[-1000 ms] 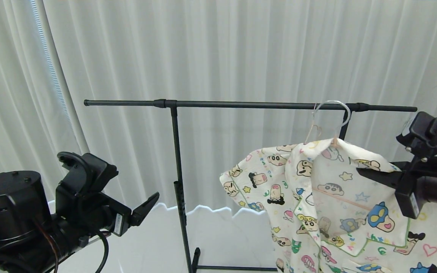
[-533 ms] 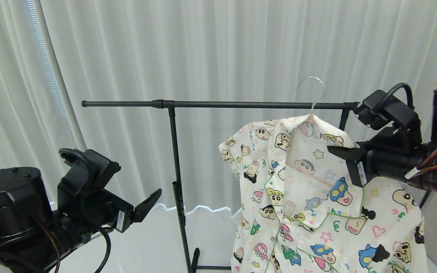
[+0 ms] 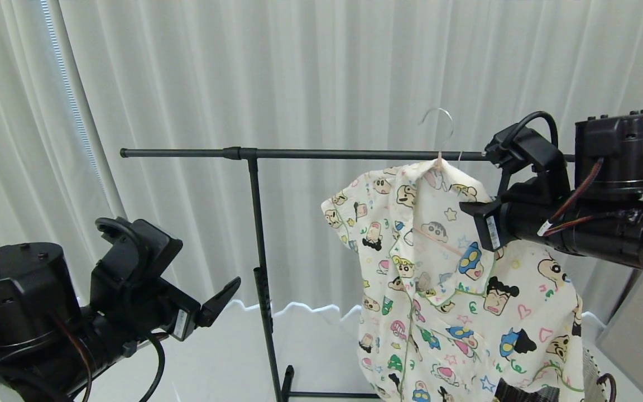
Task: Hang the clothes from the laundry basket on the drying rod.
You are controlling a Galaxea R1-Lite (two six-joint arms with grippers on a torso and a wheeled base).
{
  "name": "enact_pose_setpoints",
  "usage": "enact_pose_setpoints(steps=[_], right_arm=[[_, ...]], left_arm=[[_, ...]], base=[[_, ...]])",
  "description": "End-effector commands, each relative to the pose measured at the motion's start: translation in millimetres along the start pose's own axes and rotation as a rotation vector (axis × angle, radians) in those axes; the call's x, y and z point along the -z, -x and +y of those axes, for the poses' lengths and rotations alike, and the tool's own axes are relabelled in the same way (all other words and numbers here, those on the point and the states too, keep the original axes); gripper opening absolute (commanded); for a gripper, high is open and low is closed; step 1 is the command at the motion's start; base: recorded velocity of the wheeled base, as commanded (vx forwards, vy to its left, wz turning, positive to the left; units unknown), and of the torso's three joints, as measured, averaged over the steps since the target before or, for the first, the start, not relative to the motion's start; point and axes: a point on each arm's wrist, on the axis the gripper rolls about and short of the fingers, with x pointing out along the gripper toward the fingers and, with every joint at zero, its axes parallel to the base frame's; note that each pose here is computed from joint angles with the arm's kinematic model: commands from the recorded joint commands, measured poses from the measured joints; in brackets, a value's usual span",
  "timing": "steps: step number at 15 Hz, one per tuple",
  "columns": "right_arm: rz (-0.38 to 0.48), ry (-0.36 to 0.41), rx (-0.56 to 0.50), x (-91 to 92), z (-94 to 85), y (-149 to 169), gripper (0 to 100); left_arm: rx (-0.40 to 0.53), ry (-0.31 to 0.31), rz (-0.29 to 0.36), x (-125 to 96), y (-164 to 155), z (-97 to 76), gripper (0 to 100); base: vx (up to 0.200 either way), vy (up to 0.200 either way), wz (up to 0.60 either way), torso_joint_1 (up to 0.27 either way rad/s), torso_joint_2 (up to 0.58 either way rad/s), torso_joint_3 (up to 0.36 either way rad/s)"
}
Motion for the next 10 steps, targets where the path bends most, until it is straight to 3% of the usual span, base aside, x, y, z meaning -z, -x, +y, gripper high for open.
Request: enact_pose_setpoints(steps=[1, 10], right_arm=[[0.007, 0.001, -0.002, 1.2, 0.9, -3.2, 0], [0.033, 0.003, -0.005, 6.8, 2.6, -9.6, 0]], left_arm=[[0.009, -0.001, -0.005, -1.0, 0.2, -2.0, 100], [0.014, -0.003, -0.004, -0.9, -0.4, -2.9, 100]], base=[[0.200, 0.000, 0.00, -0.012, -0.01, 0.007], [0.200, 0.000, 0.00, 0.005, 0.00, 0.001]])
